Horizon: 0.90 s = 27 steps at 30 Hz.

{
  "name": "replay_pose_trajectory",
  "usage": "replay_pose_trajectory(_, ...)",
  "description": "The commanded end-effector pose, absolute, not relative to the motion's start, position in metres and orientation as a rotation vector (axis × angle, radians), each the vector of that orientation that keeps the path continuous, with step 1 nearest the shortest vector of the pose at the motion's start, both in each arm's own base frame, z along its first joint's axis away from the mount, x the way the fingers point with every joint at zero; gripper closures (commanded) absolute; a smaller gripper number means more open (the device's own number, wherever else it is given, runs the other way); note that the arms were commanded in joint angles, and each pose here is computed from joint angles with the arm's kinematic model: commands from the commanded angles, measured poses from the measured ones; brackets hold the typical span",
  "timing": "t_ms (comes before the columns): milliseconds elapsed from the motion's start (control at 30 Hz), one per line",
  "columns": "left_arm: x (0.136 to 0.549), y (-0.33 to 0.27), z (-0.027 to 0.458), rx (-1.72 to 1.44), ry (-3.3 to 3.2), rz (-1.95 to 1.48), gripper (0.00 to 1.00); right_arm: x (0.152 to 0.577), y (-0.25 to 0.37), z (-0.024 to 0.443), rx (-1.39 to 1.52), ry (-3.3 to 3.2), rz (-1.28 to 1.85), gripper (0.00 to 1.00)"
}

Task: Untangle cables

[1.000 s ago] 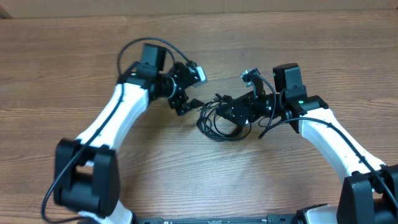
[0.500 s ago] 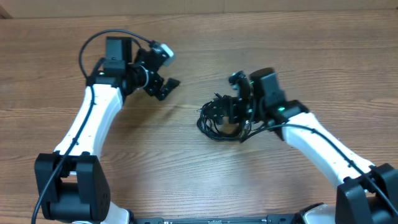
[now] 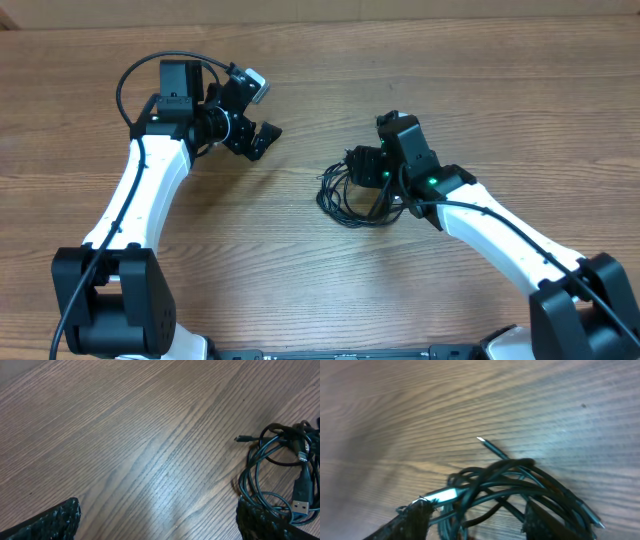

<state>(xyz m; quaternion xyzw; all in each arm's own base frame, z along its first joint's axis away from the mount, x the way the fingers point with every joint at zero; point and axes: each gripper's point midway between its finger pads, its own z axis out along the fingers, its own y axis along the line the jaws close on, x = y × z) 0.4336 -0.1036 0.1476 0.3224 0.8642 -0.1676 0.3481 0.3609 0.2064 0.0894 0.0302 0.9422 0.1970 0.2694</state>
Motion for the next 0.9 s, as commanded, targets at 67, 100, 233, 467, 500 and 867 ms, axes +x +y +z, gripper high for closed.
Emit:
replay_pose_trajectory(67,0.432,-0.102,0.151,0.815,2.253,-0.44,0.0,0.367,0.207,0.076,0.112,2.556,0.496,0.48)
replay_pose_trajectory(100,0.432,-0.102,0.151,0.815,2.254,-0.44,0.0,0.367,0.207,0.077,0.112,2.554,0.497,0.49)
replay_pose_trajectory(233,0.432,-0.102,0.151,0.816,2.253,-0.44,0.01,0.366,0.207,0.076,0.111,2.559,0.499,0.48)
replay_pose_trajectory(467,0.432,-0.102,0.15,0.816,2.254,-0.44,0.0,0.362,0.207,0.064,0.107,2.598,0.487,0.48)
replay_pose_trajectory(500,0.432,-0.102,0.15,0.816,2.254,-0.44,0.01,0.361,0.207,0.061,0.106,2.605,0.483,0.49)
replay_pose_trajectory(867,0.432,-0.102,0.15,0.816,2.254,-0.44,0.0,0.352,0.204,0.044,0.106,2.671,0.439,0.67)
